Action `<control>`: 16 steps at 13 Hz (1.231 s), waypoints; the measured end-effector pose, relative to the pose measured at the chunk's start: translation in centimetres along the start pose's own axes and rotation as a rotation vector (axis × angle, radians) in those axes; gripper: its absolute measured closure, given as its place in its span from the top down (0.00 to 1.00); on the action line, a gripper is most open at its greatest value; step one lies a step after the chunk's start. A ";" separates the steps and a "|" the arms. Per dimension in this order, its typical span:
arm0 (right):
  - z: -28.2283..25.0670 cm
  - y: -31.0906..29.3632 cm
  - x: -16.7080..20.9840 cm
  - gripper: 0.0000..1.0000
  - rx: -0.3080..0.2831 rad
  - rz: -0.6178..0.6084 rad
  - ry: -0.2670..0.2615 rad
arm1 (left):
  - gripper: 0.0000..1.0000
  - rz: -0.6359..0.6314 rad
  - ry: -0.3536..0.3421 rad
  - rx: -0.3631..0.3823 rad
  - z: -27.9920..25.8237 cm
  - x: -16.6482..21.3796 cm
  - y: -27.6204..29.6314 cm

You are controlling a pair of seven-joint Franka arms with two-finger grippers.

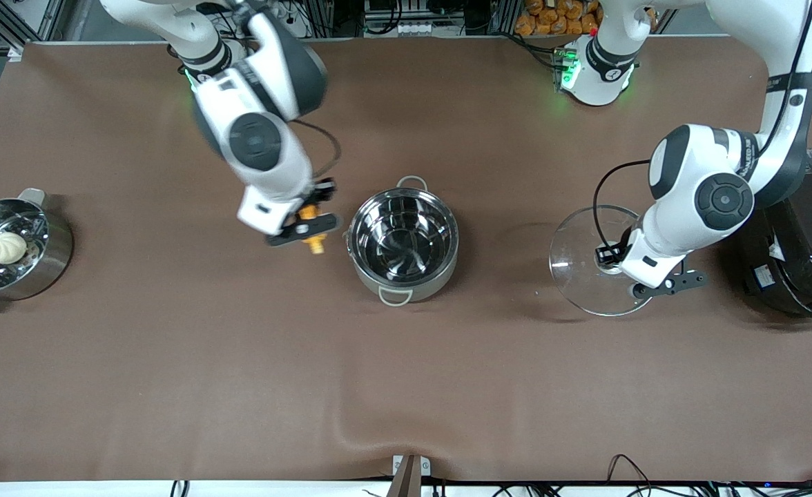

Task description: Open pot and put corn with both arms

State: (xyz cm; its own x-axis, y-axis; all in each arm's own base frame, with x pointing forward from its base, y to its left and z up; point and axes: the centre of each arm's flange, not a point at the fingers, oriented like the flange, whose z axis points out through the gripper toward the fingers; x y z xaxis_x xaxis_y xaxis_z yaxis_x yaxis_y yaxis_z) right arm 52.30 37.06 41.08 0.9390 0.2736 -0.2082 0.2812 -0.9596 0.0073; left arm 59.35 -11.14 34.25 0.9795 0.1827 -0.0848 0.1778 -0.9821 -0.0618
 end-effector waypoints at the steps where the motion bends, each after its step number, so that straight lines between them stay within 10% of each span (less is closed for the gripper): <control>1: 0.6 -1.6 0.7 0.37 -0.001 0.021 0.000 | 0.50 0.002 0.009 -0.007 1.4 -0.1 -0.8; 13: 6.4 -12.5 5.5 0.37 0.030 0.120 0.059 | 0.50 0.040 0.072 -0.029 11.0 -1.9 -2.1; 16: 6.9 -12.8 5.8 0.37 0.023 0.112 0.079 | 0.78 0.021 0.096 -0.033 9.7 -0.9 -3.1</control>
State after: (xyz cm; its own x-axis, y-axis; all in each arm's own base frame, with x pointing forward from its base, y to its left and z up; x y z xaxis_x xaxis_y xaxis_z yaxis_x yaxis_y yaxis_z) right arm 52.79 50.51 33.05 0.9771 0.1684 -0.1300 0.1703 -0.9854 0.0038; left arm 57.00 -7.86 24.83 0.9874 0.1580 0.0099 0.1582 -0.9870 -0.0280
